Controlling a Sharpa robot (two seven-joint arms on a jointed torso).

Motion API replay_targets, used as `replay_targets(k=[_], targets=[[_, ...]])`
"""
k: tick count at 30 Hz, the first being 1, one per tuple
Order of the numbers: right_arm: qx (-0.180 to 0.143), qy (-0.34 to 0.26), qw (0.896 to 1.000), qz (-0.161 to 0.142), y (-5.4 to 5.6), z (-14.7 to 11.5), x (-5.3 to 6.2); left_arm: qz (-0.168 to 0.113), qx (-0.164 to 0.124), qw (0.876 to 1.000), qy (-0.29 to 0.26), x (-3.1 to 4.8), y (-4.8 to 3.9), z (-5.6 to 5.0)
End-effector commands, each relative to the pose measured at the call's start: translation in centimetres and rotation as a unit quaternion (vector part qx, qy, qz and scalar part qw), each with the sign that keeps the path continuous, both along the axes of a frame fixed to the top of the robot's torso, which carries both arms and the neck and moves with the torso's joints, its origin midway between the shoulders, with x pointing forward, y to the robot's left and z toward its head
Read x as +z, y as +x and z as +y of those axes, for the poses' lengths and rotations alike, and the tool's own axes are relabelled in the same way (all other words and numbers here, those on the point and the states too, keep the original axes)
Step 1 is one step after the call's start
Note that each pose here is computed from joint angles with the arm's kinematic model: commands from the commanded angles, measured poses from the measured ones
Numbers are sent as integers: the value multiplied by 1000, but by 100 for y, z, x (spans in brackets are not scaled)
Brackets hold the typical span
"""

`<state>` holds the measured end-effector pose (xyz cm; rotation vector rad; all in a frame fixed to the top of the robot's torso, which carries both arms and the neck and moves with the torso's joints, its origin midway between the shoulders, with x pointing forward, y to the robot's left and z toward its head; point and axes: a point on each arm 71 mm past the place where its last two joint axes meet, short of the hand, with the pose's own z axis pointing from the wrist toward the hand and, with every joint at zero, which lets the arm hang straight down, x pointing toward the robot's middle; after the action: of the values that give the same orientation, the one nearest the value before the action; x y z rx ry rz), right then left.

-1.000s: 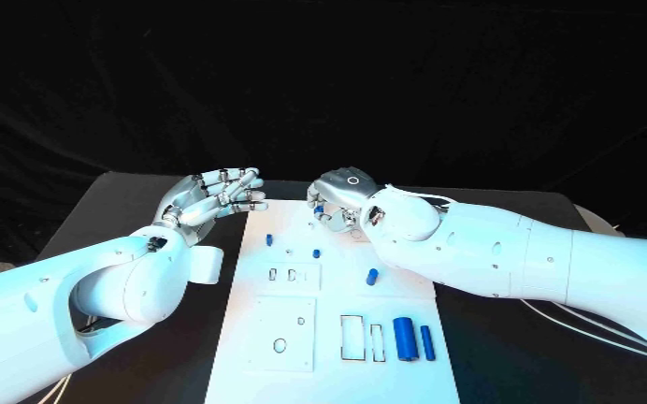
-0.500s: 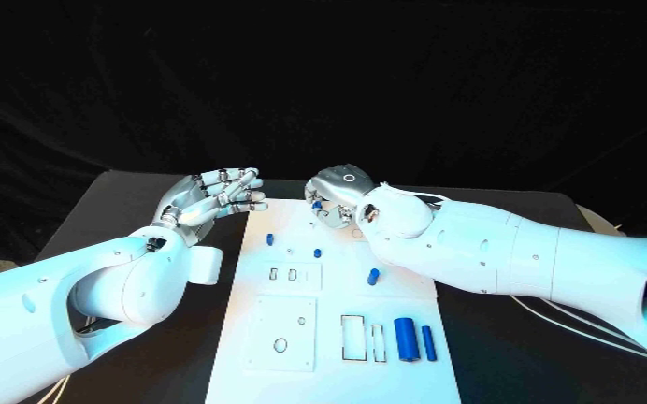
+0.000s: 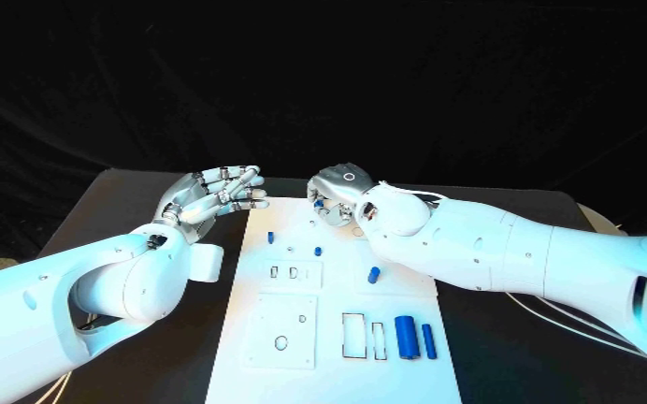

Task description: Assemble the parts on the task board

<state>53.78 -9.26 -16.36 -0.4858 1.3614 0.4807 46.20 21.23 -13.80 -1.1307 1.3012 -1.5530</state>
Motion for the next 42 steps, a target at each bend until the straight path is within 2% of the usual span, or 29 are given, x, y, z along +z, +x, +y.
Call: replay_targets(k=[1, 15, 23, 42], targets=[[1, -17, 1000, 4, 11, 6, -30, -4, -10, 1000, -7, 25, -4, -26], [2, -20, 1000, 9, 24, 62, -91, -4, -10, 1000, -7, 27, 2, -30], [-9, -26, 1000, 15, 51, 23, -132, -3, -10, 1000, -6, 27, 5, -25], [-14, -23, 1000, 9, 39, -31, -128, -2, -7, 1000, -5, 25, 13, -2]])
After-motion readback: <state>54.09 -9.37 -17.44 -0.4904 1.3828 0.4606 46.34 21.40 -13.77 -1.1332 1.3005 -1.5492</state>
